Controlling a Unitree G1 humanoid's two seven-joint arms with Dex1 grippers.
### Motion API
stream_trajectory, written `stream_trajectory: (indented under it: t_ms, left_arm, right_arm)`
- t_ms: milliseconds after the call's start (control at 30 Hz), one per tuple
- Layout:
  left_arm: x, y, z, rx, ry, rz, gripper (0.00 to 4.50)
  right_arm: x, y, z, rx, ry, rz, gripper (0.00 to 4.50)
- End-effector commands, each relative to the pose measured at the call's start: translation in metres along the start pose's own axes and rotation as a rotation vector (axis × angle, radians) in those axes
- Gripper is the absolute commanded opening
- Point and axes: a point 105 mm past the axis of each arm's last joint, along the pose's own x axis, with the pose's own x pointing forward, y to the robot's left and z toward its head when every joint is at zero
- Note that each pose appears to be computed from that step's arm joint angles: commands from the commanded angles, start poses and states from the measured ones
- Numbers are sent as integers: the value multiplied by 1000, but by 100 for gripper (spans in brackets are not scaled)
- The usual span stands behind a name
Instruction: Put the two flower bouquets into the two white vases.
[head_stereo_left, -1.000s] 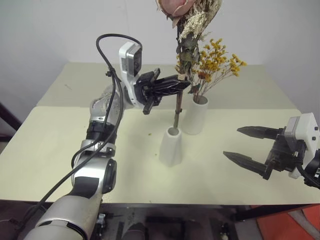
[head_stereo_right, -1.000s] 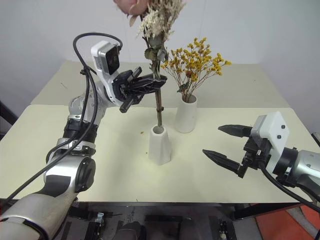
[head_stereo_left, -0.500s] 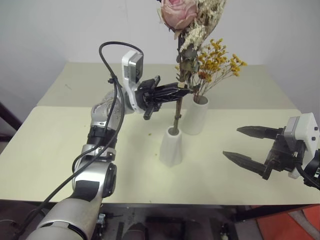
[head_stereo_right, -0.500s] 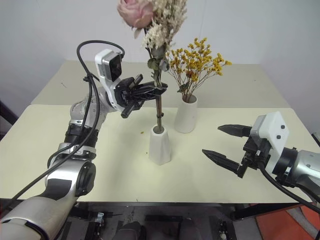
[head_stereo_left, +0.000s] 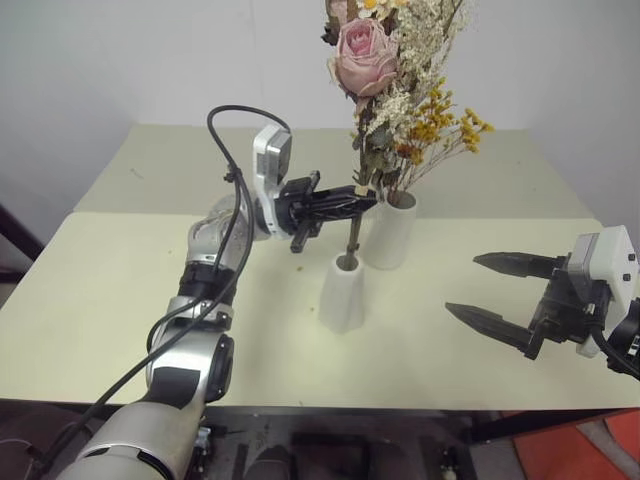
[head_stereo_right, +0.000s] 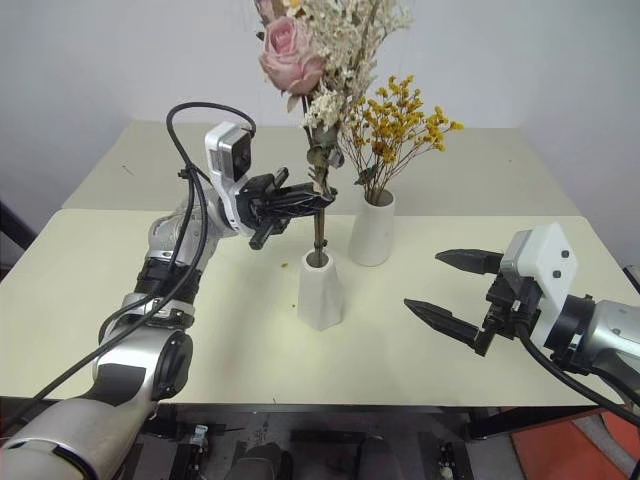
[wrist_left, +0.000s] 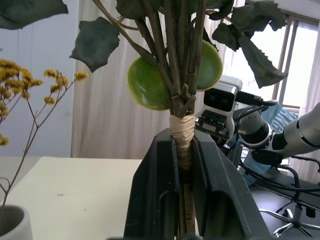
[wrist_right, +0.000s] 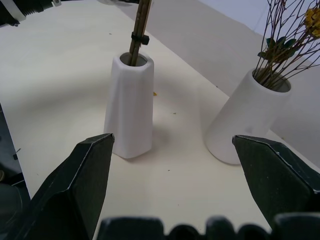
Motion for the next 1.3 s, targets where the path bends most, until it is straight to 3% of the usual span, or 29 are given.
stream_trajectory:
  t_ms: [33,300,867,1300]
  left_arm:
    - [2,-6,4,48,-9,-28,12]
    - [-1,-7,-12,58,35,-14,12]
    - [-10,-12,-19,87,18,-11,12]
    - [-23,-18,-12,110,28,-3,388]
  right_arm:
    - [-1,0,6,-34,-19,-10,450]
    - [-1,-1,6,-39,-19,-10,450]
    - [-1,-2,6,-63,-25,-6,450]
    - [0,-3,6,-65,-34,4,450]
